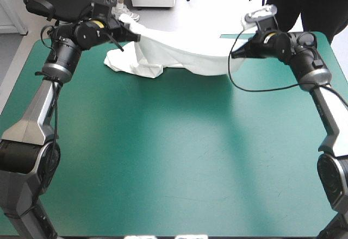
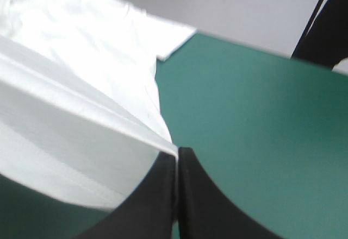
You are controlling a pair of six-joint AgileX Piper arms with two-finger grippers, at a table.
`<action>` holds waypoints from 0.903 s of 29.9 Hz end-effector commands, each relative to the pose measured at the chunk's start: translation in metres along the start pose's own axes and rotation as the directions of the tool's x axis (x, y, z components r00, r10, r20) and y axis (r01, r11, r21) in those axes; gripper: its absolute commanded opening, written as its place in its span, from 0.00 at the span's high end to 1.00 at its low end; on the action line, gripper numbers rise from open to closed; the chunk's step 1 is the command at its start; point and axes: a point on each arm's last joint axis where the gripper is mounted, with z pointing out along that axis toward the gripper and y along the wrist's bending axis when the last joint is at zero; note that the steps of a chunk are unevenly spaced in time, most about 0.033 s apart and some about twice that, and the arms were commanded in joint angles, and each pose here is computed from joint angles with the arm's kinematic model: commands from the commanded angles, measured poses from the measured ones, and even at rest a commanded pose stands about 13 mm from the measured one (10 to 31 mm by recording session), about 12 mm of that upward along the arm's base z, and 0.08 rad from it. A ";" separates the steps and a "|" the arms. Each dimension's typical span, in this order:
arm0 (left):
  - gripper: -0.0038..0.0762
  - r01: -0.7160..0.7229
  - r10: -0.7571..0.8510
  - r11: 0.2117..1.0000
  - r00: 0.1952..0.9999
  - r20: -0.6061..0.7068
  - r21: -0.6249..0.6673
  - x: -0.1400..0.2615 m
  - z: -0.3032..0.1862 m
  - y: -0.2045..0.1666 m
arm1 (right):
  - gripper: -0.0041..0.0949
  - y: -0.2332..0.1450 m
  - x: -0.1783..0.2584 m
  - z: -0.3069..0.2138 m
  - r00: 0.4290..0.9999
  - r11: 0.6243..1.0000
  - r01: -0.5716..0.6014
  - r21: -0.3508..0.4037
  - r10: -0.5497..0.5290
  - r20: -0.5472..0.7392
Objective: Fold the cloth
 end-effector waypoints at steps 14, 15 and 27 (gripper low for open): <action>0.97 0.186 -0.180 0.982 0.871 -0.457 -0.033 0.176 -0.117 -0.044 | 0.98 0.038 0.161 -0.052 0.925 0.986 -0.120 -0.116 0.069 -0.373; 0.97 0.207 -0.201 0.978 0.858 -0.473 -0.039 0.183 -0.125 -0.047 | 0.98 0.041 0.170 -0.057 0.916 0.984 -0.132 -0.123 0.074 -0.393; 0.97 0.296 -0.242 0.955 0.728 -0.641 -0.025 0.246 -0.211 -0.077 | 0.98 0.075 0.239 -0.140 0.835 0.920 -0.306 -0.246 0.136 -0.534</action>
